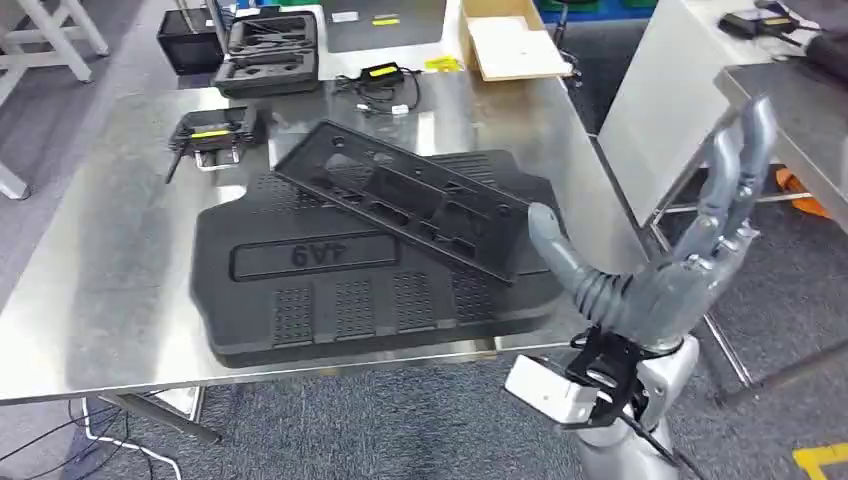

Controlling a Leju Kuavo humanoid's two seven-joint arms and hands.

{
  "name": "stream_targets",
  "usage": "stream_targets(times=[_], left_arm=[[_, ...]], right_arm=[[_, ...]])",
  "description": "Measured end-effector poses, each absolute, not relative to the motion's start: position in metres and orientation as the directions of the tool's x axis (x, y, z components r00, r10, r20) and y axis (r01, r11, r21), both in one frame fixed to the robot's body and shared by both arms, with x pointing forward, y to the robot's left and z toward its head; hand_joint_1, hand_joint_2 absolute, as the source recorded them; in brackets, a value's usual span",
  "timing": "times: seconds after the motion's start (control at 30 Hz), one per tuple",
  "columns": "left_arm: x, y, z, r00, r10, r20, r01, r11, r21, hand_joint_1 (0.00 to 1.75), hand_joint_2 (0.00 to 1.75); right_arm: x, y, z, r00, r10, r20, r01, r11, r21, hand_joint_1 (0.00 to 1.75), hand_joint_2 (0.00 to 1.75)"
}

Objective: Take the parts from the cabinet and place them on the table.

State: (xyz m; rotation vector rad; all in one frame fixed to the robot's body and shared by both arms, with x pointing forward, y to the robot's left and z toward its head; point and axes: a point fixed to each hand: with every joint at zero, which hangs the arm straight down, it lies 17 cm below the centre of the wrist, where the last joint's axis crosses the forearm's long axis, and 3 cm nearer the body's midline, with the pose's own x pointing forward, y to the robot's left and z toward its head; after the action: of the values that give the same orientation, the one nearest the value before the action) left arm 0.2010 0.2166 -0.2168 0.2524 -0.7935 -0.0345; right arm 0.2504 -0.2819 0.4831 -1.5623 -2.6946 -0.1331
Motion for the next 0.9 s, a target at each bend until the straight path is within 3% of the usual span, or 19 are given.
stream_targets(times=[0.9], left_arm=[[0.198, 0.221, -0.217, 0.71, -0.099, 0.697, -0.1, 0.966, 0.239, 0.0, 0.0]], right_arm=[[0.252, -0.3, 0.478, -0.474, 0.873, 0.113, 0.88, 0.47, 0.065, 0.0, 1.75]])
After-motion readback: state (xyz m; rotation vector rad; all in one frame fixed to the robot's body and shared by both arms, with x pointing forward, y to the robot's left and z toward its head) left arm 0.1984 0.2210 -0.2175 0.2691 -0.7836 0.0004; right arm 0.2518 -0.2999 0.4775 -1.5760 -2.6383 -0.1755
